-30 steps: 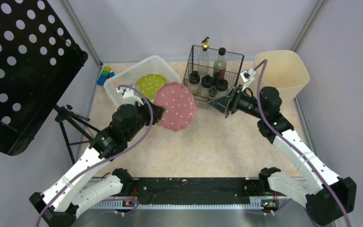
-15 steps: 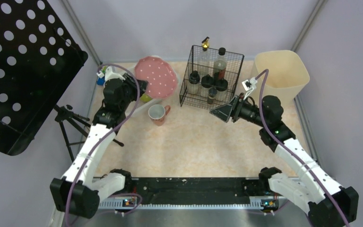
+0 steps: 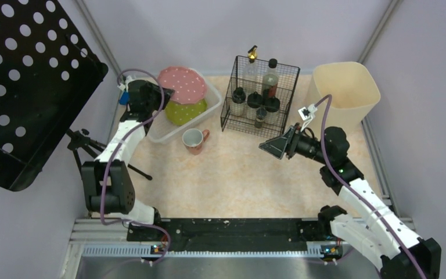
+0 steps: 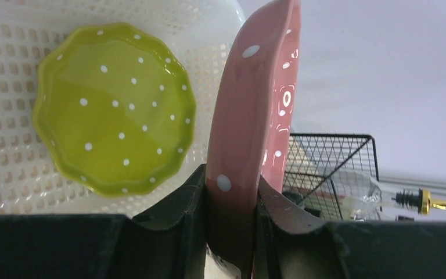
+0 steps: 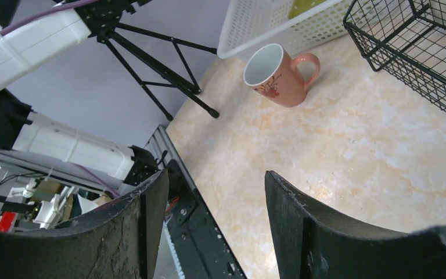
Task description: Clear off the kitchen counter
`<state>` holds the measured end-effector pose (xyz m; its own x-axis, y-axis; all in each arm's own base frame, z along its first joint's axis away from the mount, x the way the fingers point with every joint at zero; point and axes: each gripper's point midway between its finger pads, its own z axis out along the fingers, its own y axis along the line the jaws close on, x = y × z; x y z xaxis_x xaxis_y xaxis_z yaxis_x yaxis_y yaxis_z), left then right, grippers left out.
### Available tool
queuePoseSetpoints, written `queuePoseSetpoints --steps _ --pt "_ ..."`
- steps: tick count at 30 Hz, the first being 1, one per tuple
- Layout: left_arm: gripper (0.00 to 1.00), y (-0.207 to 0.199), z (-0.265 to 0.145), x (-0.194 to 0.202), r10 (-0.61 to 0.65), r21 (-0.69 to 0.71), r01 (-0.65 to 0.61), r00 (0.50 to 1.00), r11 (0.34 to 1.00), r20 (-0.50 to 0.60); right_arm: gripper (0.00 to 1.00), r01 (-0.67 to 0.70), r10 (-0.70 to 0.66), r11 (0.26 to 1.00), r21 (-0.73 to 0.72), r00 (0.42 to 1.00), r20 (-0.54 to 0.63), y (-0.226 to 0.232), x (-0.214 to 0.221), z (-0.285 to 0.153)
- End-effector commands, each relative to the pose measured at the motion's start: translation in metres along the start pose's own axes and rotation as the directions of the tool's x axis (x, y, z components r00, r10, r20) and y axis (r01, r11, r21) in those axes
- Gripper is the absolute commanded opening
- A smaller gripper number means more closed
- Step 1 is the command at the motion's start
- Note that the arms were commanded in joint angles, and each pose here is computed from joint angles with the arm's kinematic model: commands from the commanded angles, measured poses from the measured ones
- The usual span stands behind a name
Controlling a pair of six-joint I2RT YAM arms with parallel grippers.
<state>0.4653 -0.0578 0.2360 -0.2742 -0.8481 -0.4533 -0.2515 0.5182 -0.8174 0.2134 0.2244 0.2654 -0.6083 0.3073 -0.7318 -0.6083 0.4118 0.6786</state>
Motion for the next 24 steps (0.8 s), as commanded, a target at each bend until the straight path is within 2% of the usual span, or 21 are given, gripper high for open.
queuePoseSetpoints --steps 1,13,24 --pt "0.0 -0.083 -0.001 -0.053 -0.046 0.295 0.01 0.992 0.955 0.116 0.61 0.03 -0.029 0.998 -0.052 0.999 0.03 0.011 -0.006 -0.003" --pt "0.0 -0.025 0.053 -0.033 -0.03 0.161 0.018 0.997 0.987 0.072 0.61 0.031 -0.03 0.998 -0.06 0.999 0.017 0.011 0.0 -0.005" --pt "0.0 0.013 0.079 -0.01 -0.043 0.116 0.041 0.999 0.992 0.017 0.61 0.032 -0.031 0.998 -0.049 0.999 0.017 0.01 0.001 -0.008"
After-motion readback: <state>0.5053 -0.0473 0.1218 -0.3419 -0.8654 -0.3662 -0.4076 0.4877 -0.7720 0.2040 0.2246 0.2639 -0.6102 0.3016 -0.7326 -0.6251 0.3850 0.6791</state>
